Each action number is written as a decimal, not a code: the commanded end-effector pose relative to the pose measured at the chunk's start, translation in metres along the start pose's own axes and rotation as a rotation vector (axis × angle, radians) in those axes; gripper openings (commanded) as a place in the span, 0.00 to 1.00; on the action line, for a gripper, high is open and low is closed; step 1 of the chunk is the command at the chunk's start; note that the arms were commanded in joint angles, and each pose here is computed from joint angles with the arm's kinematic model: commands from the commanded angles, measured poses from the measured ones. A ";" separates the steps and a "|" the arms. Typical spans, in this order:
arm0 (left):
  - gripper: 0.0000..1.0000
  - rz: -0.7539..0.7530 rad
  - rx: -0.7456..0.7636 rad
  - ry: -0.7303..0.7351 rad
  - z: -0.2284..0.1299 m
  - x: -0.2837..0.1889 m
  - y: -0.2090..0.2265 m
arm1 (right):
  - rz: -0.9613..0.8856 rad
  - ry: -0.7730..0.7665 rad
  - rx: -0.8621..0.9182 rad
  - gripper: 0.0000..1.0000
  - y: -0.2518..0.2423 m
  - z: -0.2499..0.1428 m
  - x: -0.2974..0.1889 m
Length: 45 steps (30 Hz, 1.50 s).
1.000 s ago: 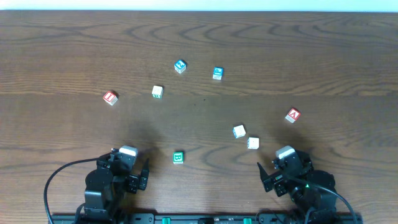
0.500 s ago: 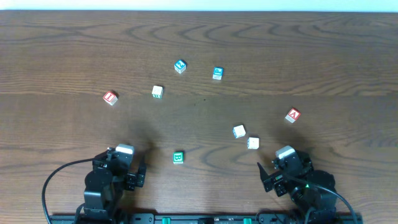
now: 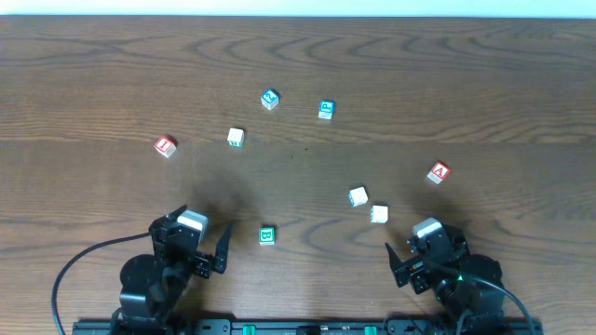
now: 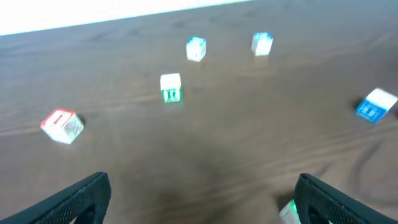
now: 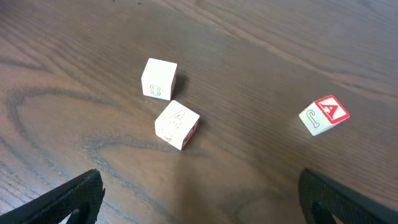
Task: Spell out Ai2
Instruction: 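Move the left gripper forward to the red 'I' block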
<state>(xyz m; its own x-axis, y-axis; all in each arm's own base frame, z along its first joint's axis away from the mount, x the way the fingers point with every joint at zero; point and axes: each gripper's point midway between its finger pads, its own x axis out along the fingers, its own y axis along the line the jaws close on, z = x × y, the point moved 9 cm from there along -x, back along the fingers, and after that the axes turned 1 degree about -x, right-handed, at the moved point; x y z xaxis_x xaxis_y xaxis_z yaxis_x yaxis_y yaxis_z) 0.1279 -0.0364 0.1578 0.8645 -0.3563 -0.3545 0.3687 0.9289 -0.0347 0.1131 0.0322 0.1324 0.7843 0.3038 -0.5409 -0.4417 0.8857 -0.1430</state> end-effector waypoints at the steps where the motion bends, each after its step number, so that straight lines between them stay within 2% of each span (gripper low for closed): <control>1: 0.95 -0.057 -0.113 -0.039 0.005 0.000 -0.004 | 0.004 0.006 -0.007 0.99 0.001 -0.004 0.002; 5: 0.95 -0.045 -0.156 -0.011 0.002 0.003 -0.003 | 0.004 0.006 -0.007 0.99 0.001 -0.004 0.002; 10: 0.95 0.149 -0.307 0.067 -0.005 0.011 0.014 | 0.004 0.006 -0.007 0.99 0.001 -0.004 0.002; 19: 0.95 0.450 -0.303 0.194 0.022 0.019 0.042 | 0.004 0.006 -0.007 0.99 0.001 -0.004 0.002; 27: 0.95 0.415 0.020 0.366 0.066 0.045 0.055 | 0.004 0.006 -0.007 0.99 0.001 -0.004 0.002; 30: 0.95 0.426 0.034 0.438 0.076 0.055 0.070 | 0.004 0.006 -0.007 0.99 0.001 -0.004 0.002; 33: 0.96 0.349 0.055 0.542 0.083 0.069 0.091 | 0.003 0.006 -0.007 0.99 0.001 -0.004 0.002; 38: 0.95 0.312 0.043 0.686 0.093 0.081 0.137 | 0.004 0.006 -0.007 0.99 0.001 -0.004 0.002; 41: 0.95 0.222 0.059 0.725 0.099 0.090 0.162 | 0.004 0.006 -0.007 0.99 0.001 -0.004 0.002; 45: 0.95 0.061 0.078 0.692 0.103 0.108 0.180 | 0.004 0.006 -0.007 0.99 0.001 -0.004 0.002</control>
<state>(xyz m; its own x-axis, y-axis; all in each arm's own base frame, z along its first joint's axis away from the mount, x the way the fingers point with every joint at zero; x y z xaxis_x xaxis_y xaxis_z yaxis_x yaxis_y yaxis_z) 0.3075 0.0821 0.2079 0.4546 0.0031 -0.8907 0.2205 0.9685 0.1160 0.1130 0.0322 0.1323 0.7853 0.3032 -0.5398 -0.4409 0.8859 -0.1439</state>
